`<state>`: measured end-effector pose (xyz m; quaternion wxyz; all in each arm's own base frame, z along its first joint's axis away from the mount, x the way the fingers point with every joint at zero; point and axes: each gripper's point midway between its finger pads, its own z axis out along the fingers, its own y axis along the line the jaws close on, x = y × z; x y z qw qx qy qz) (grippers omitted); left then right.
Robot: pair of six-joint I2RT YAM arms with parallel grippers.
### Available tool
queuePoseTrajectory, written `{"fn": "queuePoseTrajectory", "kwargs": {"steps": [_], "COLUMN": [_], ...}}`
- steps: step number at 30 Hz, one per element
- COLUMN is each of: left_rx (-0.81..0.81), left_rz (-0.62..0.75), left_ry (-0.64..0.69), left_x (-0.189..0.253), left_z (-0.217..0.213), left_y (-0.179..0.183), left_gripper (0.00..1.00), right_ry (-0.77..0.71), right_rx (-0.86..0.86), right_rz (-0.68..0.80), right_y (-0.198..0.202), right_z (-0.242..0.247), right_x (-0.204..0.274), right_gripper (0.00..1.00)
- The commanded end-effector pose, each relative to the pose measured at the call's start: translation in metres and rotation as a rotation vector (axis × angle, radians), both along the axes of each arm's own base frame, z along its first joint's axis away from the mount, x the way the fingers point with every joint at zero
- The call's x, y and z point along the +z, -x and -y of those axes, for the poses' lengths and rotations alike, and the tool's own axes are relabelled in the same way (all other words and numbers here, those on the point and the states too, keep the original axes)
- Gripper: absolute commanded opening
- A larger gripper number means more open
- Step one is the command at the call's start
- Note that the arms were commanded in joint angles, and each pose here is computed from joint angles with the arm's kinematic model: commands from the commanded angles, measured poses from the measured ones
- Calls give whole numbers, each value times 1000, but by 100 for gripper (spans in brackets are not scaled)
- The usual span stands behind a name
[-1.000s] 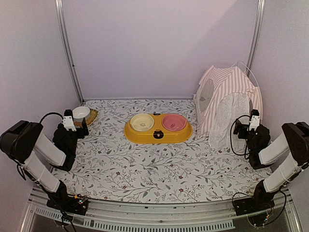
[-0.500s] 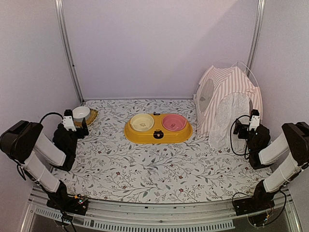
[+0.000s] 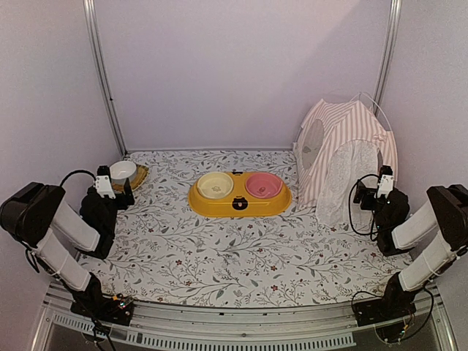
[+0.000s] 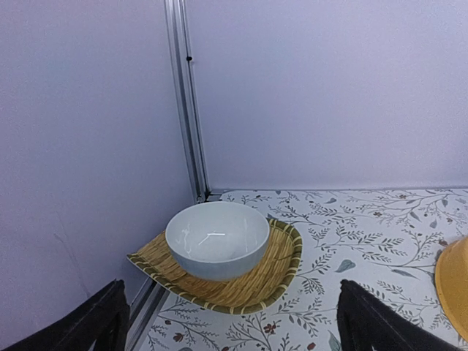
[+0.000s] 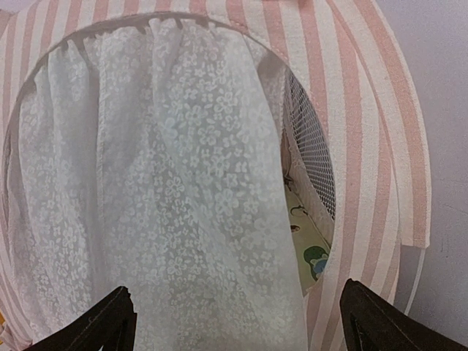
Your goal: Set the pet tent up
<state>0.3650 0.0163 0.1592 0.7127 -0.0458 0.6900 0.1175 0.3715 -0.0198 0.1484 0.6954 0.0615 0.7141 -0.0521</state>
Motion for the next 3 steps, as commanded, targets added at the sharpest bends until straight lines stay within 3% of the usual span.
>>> {"fn": "queuePoseTrajectory", "kwargs": {"steps": [1,3], "left_rx": [0,-1], "left_rz": [16,16], "left_ry": [3,3], "left_x": [5,5], "left_z": [-2,-2], "left_y": [-3,-3], "left_gripper": [99,100], "right_ry": [-2,-3], "right_rx": [8,9], "right_rz": [42,43], "right_y": [-4,-4], "right_z": [0,0], "right_x": [11,11], "right_gripper": [99,99]}}
